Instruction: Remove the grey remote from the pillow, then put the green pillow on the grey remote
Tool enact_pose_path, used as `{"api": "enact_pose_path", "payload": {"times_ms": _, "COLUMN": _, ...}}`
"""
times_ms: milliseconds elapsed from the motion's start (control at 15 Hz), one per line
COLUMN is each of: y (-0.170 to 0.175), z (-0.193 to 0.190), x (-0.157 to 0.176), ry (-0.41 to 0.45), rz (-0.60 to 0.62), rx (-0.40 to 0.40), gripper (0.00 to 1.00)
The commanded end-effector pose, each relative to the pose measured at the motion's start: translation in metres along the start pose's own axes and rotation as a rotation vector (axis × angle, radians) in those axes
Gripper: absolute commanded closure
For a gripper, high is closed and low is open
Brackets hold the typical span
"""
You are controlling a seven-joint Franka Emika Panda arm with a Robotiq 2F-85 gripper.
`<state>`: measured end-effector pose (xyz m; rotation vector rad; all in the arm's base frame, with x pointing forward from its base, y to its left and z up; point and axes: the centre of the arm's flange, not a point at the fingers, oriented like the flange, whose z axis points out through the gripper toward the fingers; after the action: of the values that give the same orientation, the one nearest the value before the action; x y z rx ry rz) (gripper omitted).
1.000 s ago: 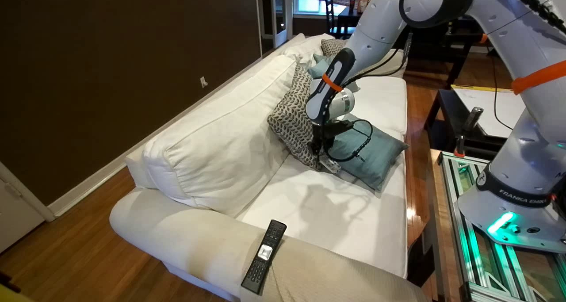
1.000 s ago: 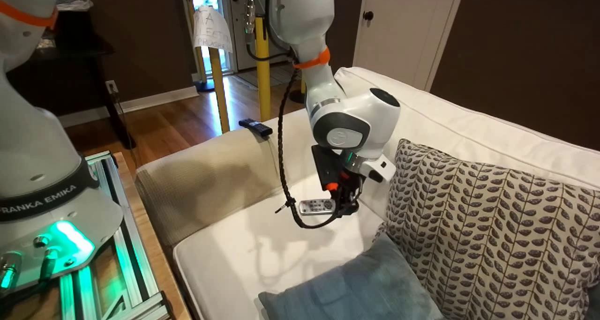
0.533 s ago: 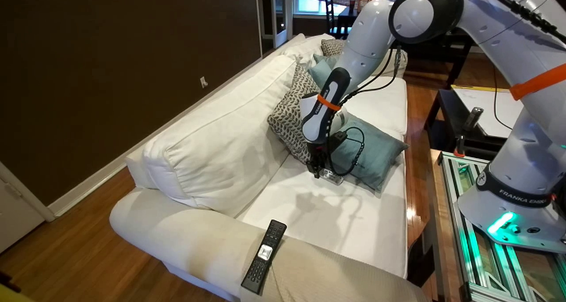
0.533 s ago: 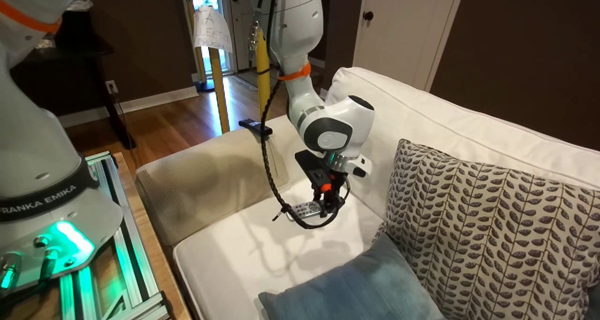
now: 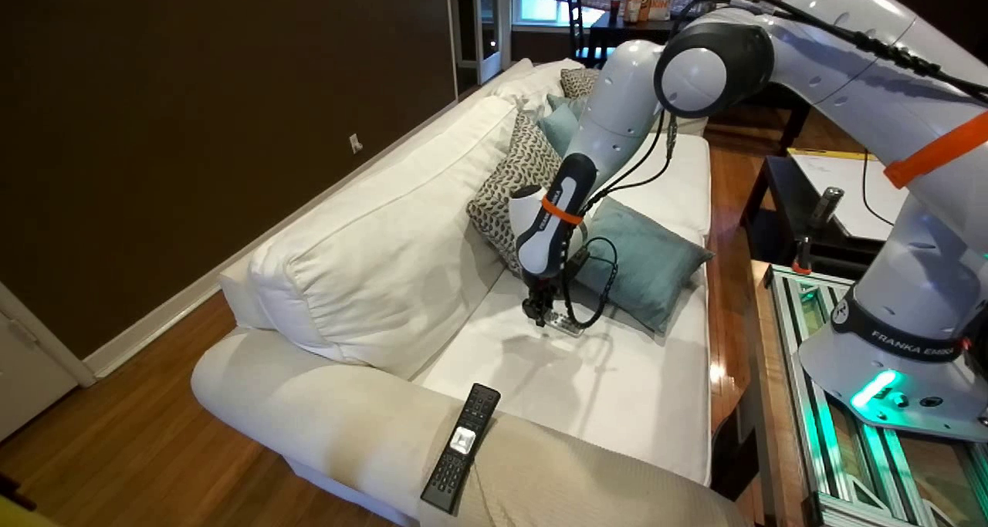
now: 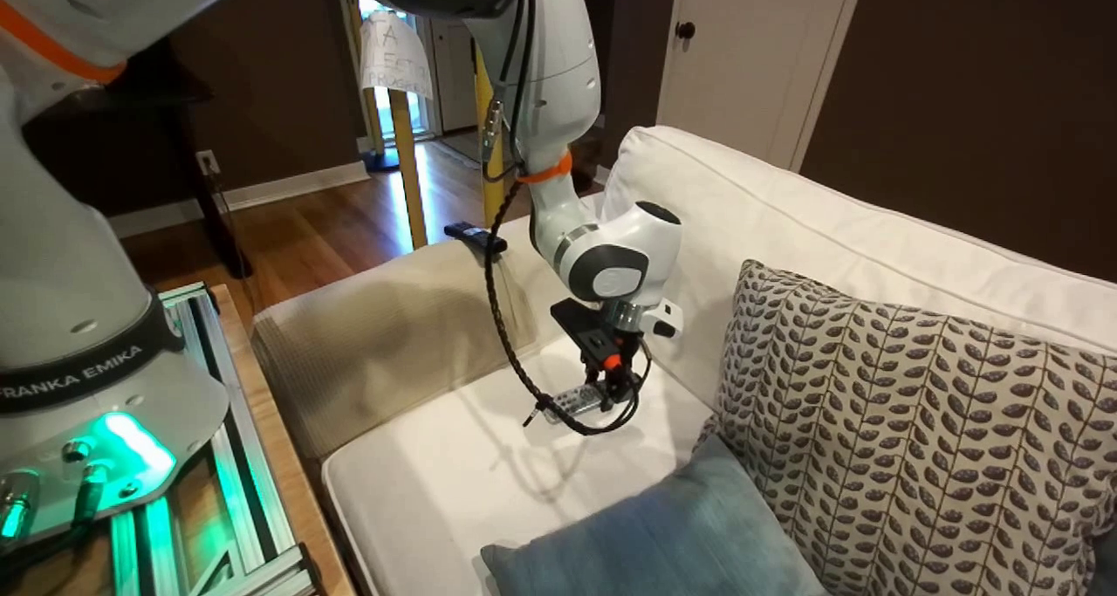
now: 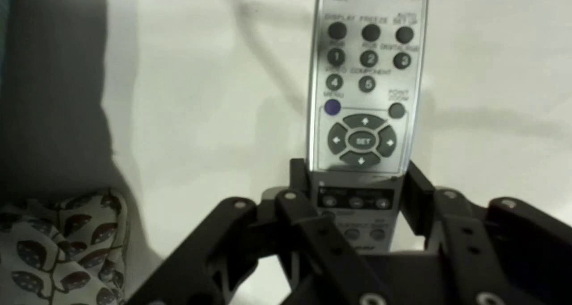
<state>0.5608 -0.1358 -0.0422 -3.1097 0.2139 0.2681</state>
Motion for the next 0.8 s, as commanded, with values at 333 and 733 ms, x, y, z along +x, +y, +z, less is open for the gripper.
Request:
{"api": "enact_pose_path", "payload": {"times_ms": 333, "y": -0.013, "z": 0.035, "x": 0.029, "ry": 0.057, "rz": -0.047, "rx": -0.057, "gripper": 0.24}}
{"api": "enact_pose_path", "payload": {"times_ms": 733, "y": 0.003, "z": -0.01, "x": 0.027, "ry": 0.099, "rz": 0.013, "rx": -0.022, "gripper": 0.0}}
